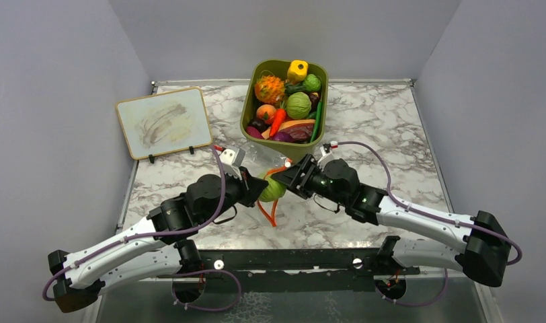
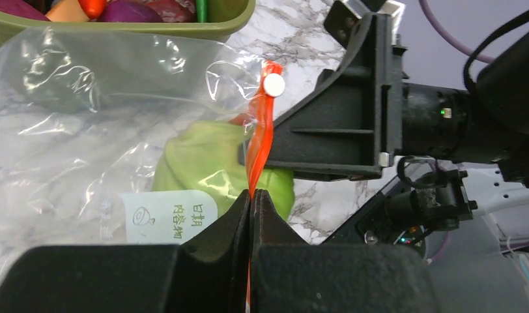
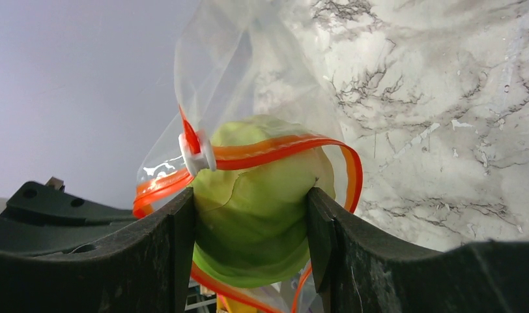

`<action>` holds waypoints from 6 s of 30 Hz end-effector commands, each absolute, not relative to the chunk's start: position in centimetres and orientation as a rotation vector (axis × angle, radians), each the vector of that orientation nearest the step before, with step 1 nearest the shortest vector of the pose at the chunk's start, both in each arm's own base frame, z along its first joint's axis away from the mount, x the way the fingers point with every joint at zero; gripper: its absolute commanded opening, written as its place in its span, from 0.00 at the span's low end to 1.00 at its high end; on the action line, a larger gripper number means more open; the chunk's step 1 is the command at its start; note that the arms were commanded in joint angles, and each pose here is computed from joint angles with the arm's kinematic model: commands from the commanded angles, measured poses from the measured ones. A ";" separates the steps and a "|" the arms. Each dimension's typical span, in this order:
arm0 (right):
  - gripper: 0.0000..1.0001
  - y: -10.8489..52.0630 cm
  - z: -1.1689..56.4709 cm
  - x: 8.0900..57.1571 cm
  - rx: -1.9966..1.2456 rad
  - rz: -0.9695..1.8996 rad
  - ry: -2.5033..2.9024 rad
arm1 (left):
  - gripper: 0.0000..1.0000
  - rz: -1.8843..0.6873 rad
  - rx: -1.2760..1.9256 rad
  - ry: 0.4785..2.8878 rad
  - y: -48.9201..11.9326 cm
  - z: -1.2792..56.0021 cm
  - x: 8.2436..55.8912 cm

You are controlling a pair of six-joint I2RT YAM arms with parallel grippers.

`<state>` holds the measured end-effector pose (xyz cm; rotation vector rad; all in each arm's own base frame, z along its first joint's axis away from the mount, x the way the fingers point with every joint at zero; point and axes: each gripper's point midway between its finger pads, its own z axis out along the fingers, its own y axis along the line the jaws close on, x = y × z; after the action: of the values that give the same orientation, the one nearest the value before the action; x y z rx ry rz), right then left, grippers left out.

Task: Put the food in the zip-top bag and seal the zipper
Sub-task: Place the fake vegetable in the zipper food storage bag, then pick up the fake vegetable from the bin.

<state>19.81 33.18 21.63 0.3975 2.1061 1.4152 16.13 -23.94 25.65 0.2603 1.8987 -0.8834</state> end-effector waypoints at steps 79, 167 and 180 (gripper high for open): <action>0.01 34.3 14.3 16.0 -0.081 1.366 2.172 | 0.00 -0.369 0.302 1.754 -15.3 28.8 19.1; 0.52 24.5 17.7 51.8 -0.436 -0.281 2.039 | 0.00 -0.707 0.600 1.747 -21.0 24.6 15.0; 0.42 23.3 21.9 50.0 -0.380 -0.237 1.984 | 0.00 -0.685 0.592 1.758 -20.9 24.2 15.3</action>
<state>50.53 24.93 17.89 -0.4595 2.0465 -0.2285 14.92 -20.91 23.96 0.6169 1.7757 -0.6886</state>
